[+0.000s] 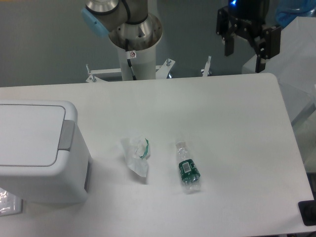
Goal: Open the trash can
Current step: 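Move the open gripper across the table toward the white trash can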
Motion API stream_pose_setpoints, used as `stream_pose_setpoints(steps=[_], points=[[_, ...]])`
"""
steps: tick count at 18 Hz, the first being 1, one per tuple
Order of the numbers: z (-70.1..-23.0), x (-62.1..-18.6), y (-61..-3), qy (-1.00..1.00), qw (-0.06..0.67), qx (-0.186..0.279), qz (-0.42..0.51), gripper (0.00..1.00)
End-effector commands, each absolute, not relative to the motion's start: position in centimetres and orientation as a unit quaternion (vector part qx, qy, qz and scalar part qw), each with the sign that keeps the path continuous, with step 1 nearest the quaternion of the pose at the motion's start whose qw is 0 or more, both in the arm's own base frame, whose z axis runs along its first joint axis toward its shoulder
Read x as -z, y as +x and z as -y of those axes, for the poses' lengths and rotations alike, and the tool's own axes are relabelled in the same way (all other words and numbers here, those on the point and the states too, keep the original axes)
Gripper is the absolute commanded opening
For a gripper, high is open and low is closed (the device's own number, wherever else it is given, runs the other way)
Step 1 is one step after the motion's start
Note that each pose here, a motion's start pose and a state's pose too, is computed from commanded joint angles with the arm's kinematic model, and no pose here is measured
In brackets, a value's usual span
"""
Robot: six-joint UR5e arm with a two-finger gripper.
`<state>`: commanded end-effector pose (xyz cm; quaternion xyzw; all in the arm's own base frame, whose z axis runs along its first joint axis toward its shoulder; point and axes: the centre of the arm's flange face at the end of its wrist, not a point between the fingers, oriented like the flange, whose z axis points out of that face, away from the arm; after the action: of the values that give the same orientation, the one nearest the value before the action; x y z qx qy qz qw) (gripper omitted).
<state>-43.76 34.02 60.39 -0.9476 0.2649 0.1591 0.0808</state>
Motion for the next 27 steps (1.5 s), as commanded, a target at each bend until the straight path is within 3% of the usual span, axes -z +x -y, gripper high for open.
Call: stream_pose_setpoints(steps=[5, 12, 15, 19, 22, 27], points=[[-34.7, -60.2, -43.6, -0.945, 0.110, -0.152, -0.267, 1.00], [-38.9, -60.2, -40.9, -0.959, 0.189, -0.112, -0.178, 1.00], [-40.3, -60.5, -39.9, -0.960, 0.250, -0.078, -0.103, 1.00], [-43.9, -61.1, -37.4, -0.951, 0.301, -0.071, -0.015, 1.00], [-45.3, -60.7, -36.1, -0.944, 0.321, -0.069, 0.032, 1.00], [-48.9, -57.4, -31.4, -0.949, 0.312, -0.031, 0.034, 1.00]])
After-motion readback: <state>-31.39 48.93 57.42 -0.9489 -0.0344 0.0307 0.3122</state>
